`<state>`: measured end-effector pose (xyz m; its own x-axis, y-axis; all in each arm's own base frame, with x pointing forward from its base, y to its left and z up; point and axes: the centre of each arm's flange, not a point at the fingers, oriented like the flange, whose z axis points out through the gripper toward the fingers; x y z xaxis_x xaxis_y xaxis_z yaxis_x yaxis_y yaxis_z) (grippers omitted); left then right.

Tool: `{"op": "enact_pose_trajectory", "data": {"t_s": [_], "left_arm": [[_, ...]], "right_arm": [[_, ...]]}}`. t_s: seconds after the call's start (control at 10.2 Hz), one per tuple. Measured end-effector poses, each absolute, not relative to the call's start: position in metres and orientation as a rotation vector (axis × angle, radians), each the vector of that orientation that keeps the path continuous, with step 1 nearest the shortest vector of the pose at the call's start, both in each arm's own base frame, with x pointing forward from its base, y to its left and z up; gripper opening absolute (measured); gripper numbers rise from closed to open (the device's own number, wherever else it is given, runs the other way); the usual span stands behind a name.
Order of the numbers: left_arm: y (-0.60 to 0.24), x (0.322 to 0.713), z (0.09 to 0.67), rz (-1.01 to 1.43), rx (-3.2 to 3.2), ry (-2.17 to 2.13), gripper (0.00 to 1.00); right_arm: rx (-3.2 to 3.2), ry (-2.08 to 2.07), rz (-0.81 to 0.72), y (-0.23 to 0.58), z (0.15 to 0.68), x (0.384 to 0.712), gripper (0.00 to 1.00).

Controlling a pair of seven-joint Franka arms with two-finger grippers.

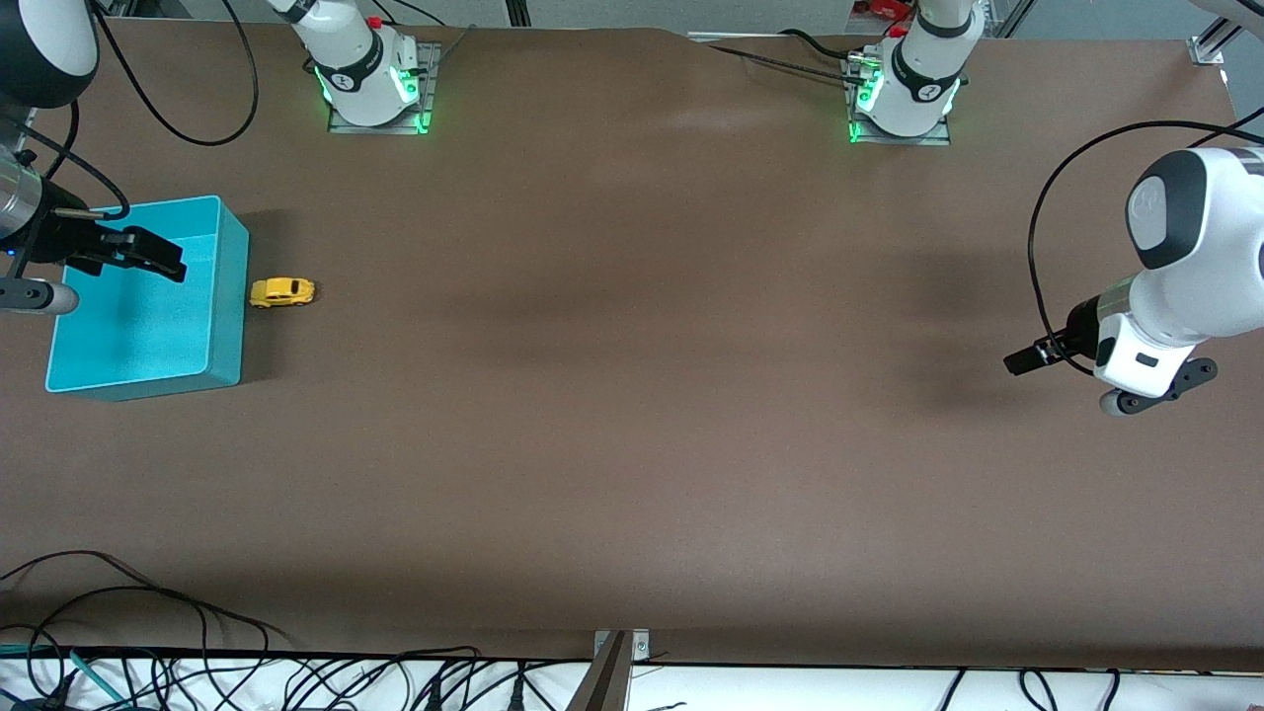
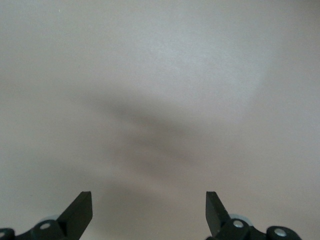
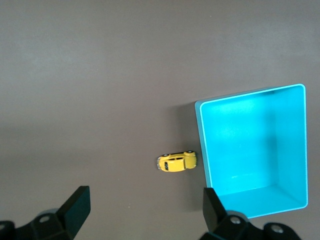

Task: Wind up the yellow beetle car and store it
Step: 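Retract the left gripper while the car rolls toward the cyan box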

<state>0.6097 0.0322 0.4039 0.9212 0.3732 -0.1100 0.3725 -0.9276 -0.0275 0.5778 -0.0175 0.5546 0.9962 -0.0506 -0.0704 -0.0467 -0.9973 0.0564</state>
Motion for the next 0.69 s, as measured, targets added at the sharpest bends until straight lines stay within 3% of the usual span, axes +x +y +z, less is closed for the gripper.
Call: {"op": "enact_pose_trajectory", "data": {"t_s": [0.69], "left_arm": [[0.013,0.61,0.448,0.15,-3.144,-0.123,0.96]], "right_arm": [[3.084,-0.067,-0.123,-0.014,0.55,0.579,1.0]]}}
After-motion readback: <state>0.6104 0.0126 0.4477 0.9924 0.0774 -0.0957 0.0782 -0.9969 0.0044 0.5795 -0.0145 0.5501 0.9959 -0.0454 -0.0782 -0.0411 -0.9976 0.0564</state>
